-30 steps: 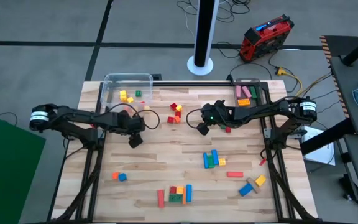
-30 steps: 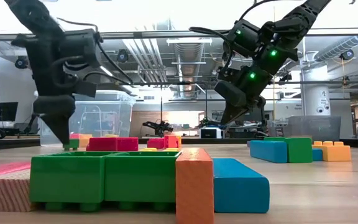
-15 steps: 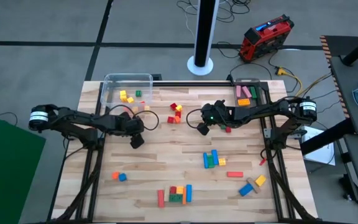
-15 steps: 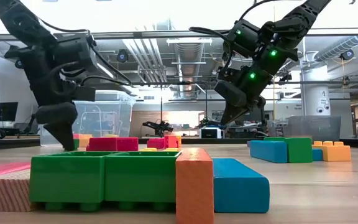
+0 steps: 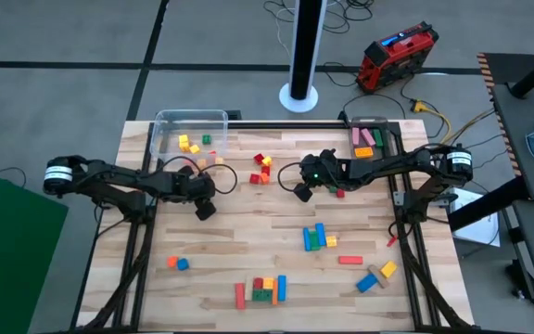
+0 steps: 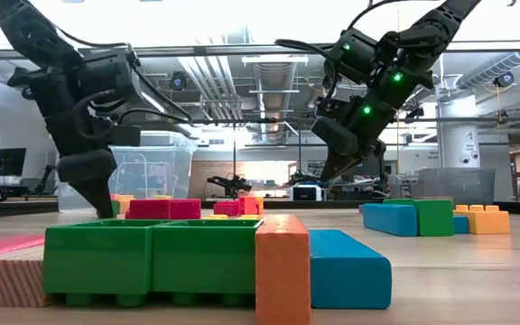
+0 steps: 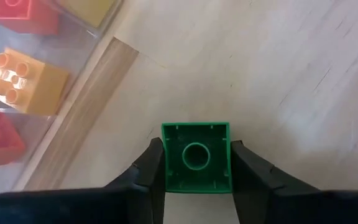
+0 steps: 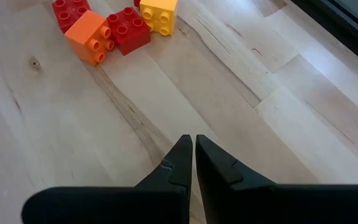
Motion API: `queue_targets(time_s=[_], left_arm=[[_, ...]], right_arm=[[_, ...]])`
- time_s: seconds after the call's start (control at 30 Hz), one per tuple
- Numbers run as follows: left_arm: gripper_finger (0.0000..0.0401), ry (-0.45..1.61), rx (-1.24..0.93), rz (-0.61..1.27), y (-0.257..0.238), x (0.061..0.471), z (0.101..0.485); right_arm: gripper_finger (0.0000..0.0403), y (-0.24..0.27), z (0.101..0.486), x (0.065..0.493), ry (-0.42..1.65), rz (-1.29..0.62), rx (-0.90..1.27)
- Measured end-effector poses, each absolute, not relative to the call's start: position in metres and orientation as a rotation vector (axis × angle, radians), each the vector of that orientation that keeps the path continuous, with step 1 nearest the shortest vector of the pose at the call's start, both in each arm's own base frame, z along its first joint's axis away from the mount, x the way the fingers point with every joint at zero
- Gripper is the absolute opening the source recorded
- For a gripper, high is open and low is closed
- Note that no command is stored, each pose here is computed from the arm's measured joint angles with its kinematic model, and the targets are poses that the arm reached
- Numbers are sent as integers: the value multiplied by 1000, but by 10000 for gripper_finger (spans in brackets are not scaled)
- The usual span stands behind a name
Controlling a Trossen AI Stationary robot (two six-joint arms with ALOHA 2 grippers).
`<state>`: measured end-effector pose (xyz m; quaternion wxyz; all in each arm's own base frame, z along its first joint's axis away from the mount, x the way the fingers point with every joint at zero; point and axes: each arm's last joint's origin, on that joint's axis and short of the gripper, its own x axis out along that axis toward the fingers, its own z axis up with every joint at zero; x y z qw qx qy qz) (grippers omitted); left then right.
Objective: Sort blocks by size
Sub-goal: Put the green square game piece into the transparent bin
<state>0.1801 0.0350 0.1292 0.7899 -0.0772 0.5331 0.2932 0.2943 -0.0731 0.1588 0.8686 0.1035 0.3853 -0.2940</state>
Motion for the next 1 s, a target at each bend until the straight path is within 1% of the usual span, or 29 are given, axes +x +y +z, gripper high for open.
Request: queue_targets(time_s=[0.13,0.2,0.37,0.47,0.53,0.6,0.7,0.8,0.93,1.0], left_arm=[[124,1130,-137,565,31,183,135],[130,1080,-97,514,27,188,144],[125,922,15,394,17,195,170],[125,828,78,374,16,193,189],[125,759,132,432,19,189,205],[127,682,180,531,23,184,224],[132,591,196,670,30,174,251],[133,545,184,790,37,163,273],[134,513,195,1061,48,151,292],[134,515,209,1151,52,146,299]], right_arm=[[13,-73,158,294,809,-616,217],[13,-73,158,293,811,-616,217],[13,-73,156,292,817,-617,218],[13,-72,155,291,820,-617,217],[13,-72,155,291,820,-617,217],[13,-72,155,291,820,-617,217],[13,-72,155,291,818,-617,218],[13,-72,155,292,816,-617,218],[13,-72,155,292,813,-617,219],[13,-72,155,292,811,-620,225]])
